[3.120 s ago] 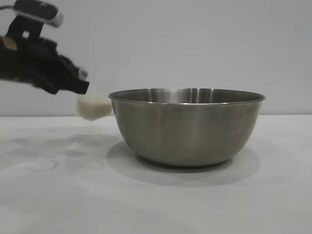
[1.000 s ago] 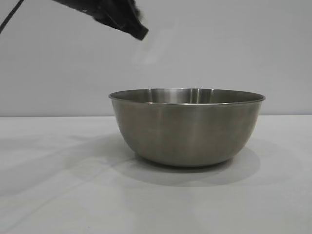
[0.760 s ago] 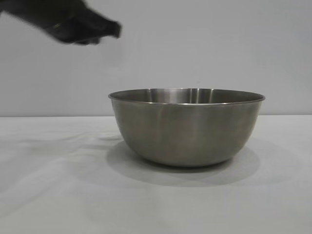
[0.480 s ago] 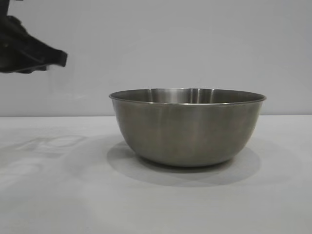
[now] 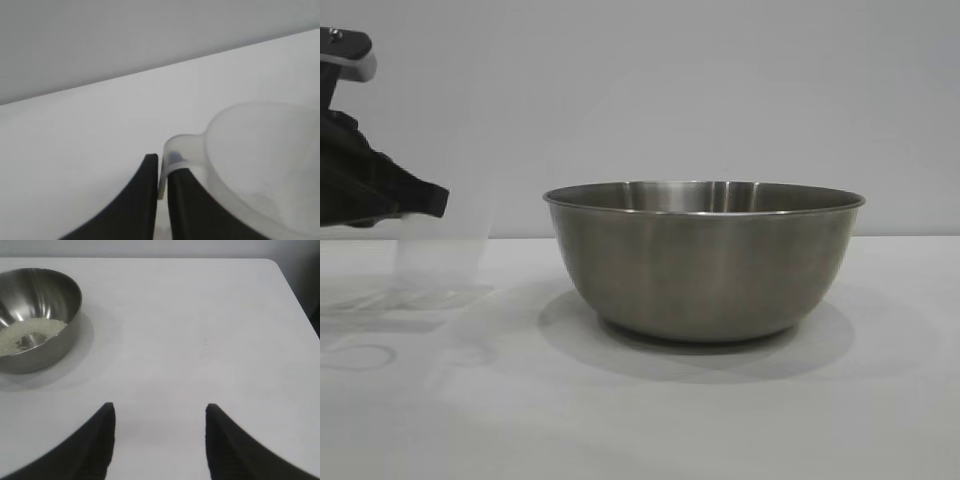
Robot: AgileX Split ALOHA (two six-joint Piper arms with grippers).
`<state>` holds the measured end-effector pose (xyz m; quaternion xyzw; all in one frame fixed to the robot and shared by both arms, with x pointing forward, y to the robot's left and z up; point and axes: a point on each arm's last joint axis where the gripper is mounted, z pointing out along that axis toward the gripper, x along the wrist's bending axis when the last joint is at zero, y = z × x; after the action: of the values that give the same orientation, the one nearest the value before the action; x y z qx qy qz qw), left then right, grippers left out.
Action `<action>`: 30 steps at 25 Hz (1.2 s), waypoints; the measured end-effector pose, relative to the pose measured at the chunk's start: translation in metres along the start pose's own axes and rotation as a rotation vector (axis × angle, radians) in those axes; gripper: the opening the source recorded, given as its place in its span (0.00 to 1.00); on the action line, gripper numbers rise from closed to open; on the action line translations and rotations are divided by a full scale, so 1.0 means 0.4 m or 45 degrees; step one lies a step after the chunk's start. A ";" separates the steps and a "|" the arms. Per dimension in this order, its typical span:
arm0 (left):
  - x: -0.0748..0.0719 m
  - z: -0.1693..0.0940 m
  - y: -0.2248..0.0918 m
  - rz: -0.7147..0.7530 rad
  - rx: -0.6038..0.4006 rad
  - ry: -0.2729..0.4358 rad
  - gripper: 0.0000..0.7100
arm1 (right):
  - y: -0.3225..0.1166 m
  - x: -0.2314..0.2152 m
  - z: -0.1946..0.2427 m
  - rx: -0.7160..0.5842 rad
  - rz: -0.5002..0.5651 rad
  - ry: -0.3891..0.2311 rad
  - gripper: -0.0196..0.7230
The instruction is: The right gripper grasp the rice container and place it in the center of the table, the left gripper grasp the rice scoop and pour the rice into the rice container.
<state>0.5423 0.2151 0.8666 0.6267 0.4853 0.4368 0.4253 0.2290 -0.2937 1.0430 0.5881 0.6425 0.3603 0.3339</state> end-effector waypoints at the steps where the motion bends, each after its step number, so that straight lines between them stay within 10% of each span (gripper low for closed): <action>1: 0.000 -0.001 -0.006 0.001 0.010 -0.001 0.07 | 0.000 0.000 0.000 0.000 0.000 0.000 0.55; 14: 0.011 -0.113 -0.086 0.034 0.216 -0.058 0.19 | 0.000 0.000 0.000 0.000 0.000 0.000 0.55; 30: 0.096 -0.289 0.237 -0.171 -0.269 0.075 0.25 | 0.000 0.000 0.000 0.000 0.000 0.000 0.55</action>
<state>0.4595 0.2497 0.9921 0.5313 0.4898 0.4743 0.5028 0.2290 -0.2937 1.0430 0.5881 0.6425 0.3603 0.3339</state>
